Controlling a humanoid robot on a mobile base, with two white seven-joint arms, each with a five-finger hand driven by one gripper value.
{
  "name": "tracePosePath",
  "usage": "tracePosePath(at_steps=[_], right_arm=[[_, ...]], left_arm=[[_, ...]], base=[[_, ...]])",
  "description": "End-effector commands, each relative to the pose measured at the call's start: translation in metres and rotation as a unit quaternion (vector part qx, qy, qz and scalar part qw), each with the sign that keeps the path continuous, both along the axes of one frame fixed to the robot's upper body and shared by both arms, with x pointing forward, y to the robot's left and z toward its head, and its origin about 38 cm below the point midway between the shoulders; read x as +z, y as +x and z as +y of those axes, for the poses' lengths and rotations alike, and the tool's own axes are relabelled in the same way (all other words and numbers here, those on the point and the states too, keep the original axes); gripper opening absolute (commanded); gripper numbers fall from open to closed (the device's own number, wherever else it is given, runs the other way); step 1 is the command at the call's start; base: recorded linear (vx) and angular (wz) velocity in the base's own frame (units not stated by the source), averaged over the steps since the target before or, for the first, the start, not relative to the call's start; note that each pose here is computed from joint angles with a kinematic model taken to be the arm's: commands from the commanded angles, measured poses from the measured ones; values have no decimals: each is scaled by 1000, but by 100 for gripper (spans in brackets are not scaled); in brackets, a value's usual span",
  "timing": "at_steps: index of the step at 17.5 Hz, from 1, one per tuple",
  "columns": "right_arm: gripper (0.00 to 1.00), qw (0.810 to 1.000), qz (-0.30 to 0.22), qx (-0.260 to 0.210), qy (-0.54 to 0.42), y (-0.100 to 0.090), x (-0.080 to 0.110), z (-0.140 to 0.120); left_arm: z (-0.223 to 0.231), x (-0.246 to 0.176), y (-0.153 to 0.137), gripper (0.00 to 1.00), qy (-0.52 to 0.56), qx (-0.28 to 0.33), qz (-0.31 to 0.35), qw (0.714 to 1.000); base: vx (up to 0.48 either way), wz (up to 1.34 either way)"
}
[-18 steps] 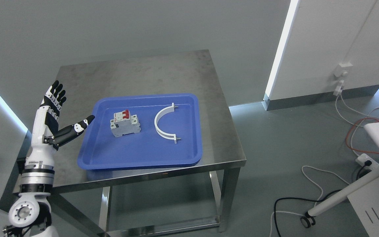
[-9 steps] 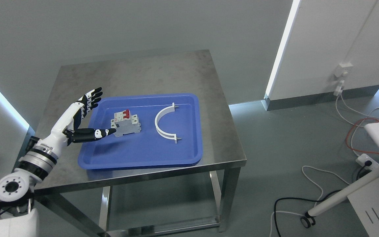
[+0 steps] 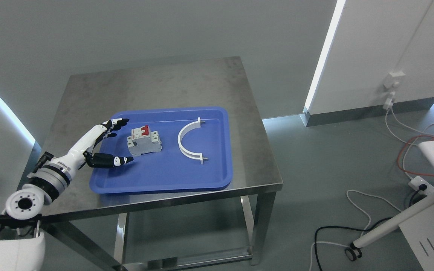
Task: Place circuit breaker on shelf
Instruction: 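Close the left hand around the grey circuit breaker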
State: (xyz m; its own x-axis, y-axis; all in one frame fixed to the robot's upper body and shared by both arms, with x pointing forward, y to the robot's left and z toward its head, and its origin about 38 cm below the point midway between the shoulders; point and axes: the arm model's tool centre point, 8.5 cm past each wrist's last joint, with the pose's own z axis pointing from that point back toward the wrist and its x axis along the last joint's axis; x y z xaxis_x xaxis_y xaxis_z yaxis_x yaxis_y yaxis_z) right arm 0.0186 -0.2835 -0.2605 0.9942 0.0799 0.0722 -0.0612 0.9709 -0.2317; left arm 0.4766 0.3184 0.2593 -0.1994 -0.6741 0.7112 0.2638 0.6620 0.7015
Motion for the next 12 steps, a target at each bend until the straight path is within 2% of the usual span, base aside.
tracePosePath(at_steps=[1, 4, 7, 8, 9, 12], right_arm=[[100, 1000, 5, 10, -8, 0, 1, -10], [100, 1000, 5, 10, -8, 0, 1, -10], [100, 1000, 4, 10, -8, 0, 1, -10], [100, 1000, 5, 10, -8, 0, 1, -10], [100, 1000, 5, 10, -8, 0, 1, -10], [100, 1000, 5, 10, -8, 0, 1, -10]], left_arm=[[-29, -27, 16, 66, 32, -14, 38, 999], [-42, -29, 21, 61, 25, -23, 33, 999], [-38, -24, 21, 34, 14, -24, 13, 1000], [-34, -20, 20, 20, 11, -25, -3, 1000], [-30, -18, 21, 15, 8, -26, -14, 1000], [-24, -17, 21, 7, -24, -19, -36, 999]], base=[[27, 21], [11, -21], [-6, -21], [0, 0], [0, 0], [0, 0]])
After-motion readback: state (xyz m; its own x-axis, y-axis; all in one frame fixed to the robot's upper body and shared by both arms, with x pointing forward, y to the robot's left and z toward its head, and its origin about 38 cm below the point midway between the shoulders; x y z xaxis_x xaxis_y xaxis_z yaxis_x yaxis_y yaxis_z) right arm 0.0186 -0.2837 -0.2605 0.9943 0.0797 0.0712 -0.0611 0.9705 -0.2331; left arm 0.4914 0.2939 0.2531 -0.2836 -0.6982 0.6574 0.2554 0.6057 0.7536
